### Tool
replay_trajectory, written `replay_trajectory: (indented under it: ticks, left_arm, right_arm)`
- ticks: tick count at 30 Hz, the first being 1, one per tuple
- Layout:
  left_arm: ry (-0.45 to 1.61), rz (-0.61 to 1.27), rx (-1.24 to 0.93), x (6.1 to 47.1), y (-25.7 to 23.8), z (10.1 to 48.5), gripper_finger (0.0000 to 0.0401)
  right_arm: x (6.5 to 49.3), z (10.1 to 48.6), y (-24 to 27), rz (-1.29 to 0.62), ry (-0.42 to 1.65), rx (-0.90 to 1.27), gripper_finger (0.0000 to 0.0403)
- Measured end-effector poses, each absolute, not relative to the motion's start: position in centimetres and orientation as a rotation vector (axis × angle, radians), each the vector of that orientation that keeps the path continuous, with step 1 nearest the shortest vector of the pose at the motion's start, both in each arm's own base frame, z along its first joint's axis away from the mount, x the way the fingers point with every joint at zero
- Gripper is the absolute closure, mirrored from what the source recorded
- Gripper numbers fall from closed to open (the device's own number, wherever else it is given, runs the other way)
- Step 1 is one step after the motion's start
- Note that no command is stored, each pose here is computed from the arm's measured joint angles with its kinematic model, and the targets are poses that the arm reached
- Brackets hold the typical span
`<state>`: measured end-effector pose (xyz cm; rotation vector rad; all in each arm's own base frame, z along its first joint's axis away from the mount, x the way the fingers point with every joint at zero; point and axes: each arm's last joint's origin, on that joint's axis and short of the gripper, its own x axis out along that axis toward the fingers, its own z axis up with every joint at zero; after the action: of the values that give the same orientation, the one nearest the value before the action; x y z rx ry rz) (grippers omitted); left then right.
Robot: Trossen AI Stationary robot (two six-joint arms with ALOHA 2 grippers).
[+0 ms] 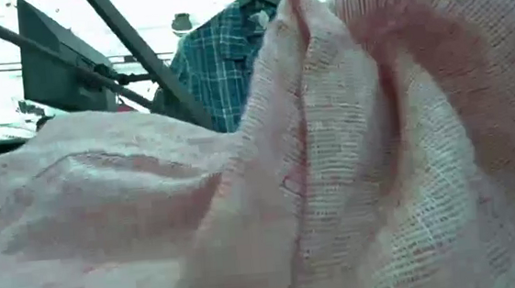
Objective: Hang clothes
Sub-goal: Hang the pink polo shirt on the hanger rack
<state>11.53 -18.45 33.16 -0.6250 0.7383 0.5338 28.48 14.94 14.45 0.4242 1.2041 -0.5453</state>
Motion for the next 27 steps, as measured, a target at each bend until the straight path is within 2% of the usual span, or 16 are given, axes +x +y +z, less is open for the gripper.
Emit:
replay_trajectory:
  ticks: [5,10,15,21,27]
  left_arm:
    - [0.783,0.5,-0.705,12.1,-19.4,31.7,0.0388]
    - [0.785,0.483,-0.725,11.9,-19.6,31.9,0.0388]
    - [0.84,0.5,-0.735,11.6,-19.7,31.4,0.0389]
    - [0.799,0.582,-0.722,11.4,-19.5,30.7,0.0389]
    - [0.76,0.642,-0.744,11.7,-20.0,30.0,0.0389]
  right_arm:
    - [29.3,14.6,14.6,-0.544,1.148,0.494,0.0154]
    - [29.9,14.8,14.7,-0.515,1.108,0.52,0.0154]
    - [31.6,15.8,14.9,-0.382,1.006,0.543,0.0154]
    - [34.6,18.8,14.7,-0.228,0.826,0.517,0.0154]
    - [36.5,19.6,12.1,-0.302,0.722,0.545,0.0154]
